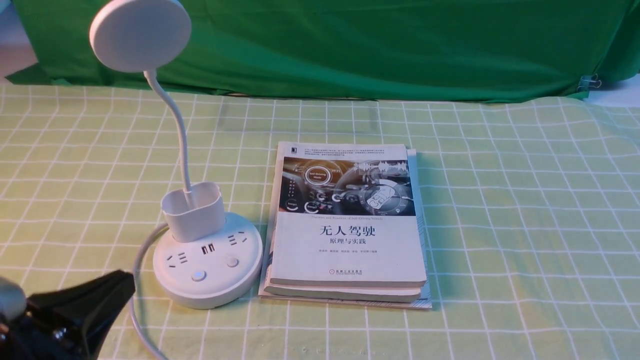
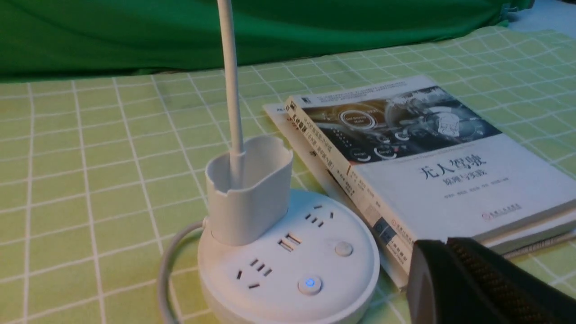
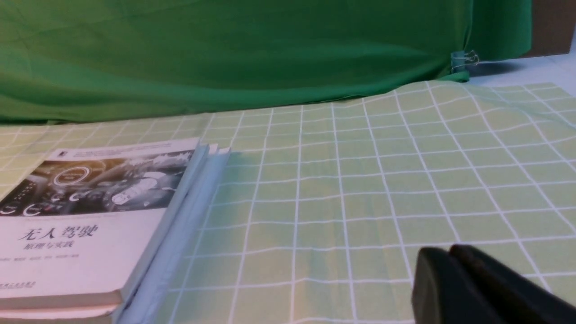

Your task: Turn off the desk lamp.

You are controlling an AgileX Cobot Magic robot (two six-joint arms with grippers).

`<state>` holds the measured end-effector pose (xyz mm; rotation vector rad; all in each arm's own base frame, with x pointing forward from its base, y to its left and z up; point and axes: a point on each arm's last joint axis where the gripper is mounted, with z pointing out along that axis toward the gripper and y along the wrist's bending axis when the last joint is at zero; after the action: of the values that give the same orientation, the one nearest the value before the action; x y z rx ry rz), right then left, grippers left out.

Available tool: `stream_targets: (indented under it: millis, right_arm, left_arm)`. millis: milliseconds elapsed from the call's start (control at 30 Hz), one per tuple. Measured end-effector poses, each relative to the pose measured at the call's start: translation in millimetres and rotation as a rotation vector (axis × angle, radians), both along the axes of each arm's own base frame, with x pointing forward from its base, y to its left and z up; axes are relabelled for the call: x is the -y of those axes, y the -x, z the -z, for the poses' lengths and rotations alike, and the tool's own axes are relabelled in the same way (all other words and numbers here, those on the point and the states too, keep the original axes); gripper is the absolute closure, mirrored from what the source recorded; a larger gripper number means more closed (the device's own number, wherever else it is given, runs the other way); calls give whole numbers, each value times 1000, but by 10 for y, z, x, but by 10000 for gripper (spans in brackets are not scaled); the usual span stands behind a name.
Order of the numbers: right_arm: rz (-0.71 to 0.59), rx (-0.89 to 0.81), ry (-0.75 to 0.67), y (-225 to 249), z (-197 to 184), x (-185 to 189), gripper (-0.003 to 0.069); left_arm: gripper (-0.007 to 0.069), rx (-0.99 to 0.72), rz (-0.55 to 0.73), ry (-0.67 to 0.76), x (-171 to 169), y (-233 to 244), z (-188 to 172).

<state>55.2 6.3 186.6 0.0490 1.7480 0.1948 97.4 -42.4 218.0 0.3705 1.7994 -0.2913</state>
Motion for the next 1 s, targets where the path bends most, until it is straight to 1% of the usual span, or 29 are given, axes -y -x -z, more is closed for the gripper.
stream_targets:
  millis: [100,300,533,667,700,833,900,1000]
  right_arm:
    - [0,0,0,0,0,0,629]
    - [0,0,0,0,0,0,629]
    - [0,1,0,0,-1,0,629]
    - [0,1,0,0,-1,0,629]
    - [0,1,0,0,-1,0,629]
    - [0,1,0,0,-1,0,629]
    - [0,1,-1,0,-1,0,629]
    - [0,1,0,0,-1,0,629]
  left_arm:
    - [623,-17,0,-8,-10,23,75]
    - [623,4,14,-49,-9,25,75]
    - [623,67,7,-65,-37,47,39]
    - [623,107,-93,-25,-169,100,-13]
    - [623,115,-151,-20,-210,125,-25]
    - [623,130,-282,-14,-333,210,-36]
    - [623,126,-327,-15,-370,258,-25]
    - [623,111,-357,-19,-393,305,2]
